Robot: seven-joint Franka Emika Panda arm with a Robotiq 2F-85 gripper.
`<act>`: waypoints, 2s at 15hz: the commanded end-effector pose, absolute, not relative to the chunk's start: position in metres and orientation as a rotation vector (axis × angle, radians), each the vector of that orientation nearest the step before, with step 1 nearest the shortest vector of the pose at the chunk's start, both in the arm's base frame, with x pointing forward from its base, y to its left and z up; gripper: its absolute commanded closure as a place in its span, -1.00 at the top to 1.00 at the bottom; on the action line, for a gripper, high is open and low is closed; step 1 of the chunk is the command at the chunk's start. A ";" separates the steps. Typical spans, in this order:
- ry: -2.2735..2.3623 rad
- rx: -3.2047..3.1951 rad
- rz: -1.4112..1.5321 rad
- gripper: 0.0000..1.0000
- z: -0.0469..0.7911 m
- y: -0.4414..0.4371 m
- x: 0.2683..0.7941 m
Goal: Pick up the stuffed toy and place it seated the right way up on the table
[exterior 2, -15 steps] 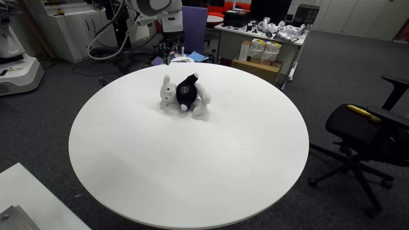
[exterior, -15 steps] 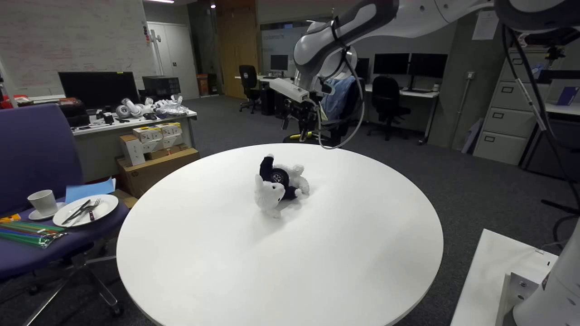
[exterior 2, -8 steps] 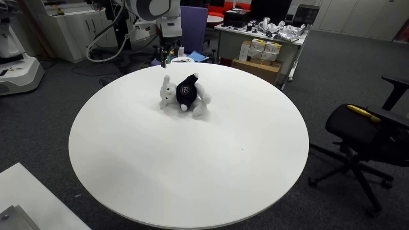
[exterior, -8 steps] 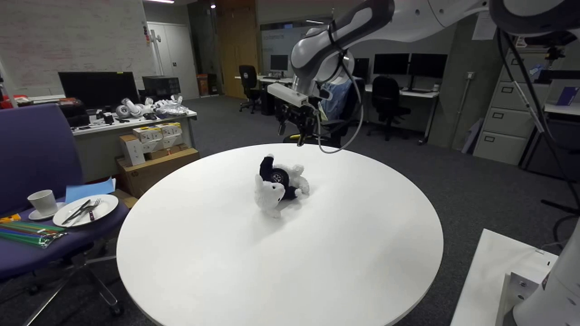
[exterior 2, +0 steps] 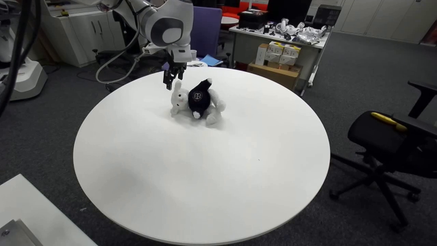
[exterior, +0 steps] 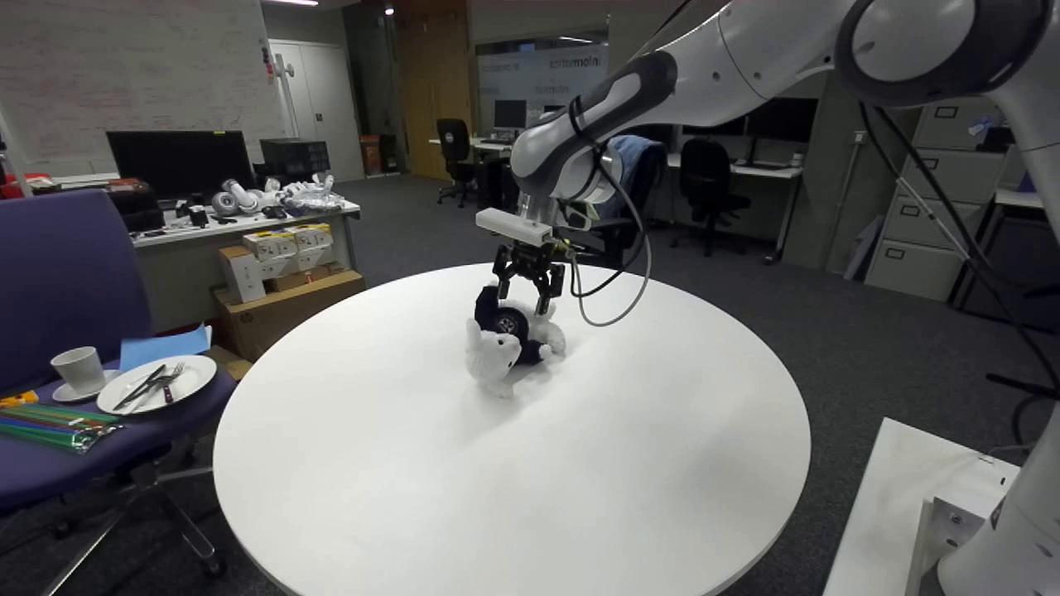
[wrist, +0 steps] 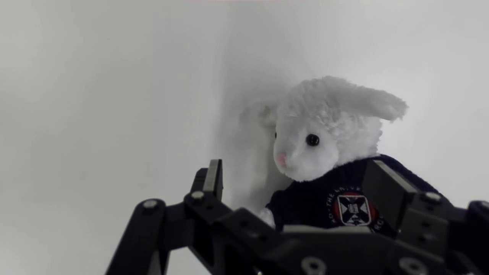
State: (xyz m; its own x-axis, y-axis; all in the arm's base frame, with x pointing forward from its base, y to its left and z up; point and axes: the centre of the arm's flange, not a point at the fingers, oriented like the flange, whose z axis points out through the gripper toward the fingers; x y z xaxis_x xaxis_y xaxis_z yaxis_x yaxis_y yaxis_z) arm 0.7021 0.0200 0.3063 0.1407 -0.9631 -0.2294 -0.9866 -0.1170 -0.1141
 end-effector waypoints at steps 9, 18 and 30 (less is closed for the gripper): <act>1.862 -2.252 0.082 1.00 0.269 0.033 0.738; 1.829 -2.279 0.040 1.00 0.240 0.045 0.746; 1.816 -2.296 0.005 1.00 0.225 0.047 0.745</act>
State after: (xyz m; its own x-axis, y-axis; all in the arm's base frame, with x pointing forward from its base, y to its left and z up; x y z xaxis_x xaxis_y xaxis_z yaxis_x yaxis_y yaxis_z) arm 0.7401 0.0488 0.2262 0.2074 -0.9655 -0.1574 -0.9726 -0.1862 -0.1394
